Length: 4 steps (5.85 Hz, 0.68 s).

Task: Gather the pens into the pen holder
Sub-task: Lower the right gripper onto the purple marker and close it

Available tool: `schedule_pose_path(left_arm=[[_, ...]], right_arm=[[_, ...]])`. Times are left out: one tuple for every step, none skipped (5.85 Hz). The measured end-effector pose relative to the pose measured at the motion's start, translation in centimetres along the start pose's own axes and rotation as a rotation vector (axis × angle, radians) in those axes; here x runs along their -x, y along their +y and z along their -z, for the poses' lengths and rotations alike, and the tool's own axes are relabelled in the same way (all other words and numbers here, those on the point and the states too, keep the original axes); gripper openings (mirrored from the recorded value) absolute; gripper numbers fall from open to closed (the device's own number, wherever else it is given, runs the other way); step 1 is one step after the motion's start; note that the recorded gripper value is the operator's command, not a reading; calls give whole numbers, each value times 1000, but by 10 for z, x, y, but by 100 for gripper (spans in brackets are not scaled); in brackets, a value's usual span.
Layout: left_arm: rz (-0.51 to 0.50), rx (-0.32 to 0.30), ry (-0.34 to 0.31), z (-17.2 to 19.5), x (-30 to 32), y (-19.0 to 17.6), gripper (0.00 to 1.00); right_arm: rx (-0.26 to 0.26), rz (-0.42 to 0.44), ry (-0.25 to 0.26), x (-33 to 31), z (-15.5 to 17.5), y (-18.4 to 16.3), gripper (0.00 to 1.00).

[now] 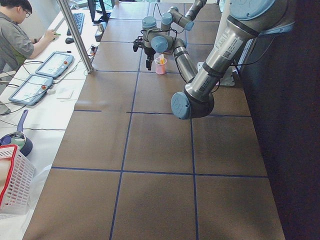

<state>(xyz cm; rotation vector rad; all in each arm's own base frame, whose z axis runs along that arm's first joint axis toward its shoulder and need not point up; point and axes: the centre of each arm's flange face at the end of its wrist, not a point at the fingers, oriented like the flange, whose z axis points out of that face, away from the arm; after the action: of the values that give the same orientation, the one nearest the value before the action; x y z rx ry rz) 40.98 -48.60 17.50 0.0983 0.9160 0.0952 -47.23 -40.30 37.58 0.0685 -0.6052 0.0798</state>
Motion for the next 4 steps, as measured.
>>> schedule_pose_path(left_arm=[[0,0,0,0,0,0,100],[0,1,-1,-1,0,0,100],[0,0,-1,-1,0,0,100],[0,0,-1,-1,0,0,100]], right_arm=[[3,8,2,0,-2,1,42],[5,17,6,-1,-3,2,42],[7,23,9,-2,-5,3,37],[9,26,11,-3,-6,3,25]])
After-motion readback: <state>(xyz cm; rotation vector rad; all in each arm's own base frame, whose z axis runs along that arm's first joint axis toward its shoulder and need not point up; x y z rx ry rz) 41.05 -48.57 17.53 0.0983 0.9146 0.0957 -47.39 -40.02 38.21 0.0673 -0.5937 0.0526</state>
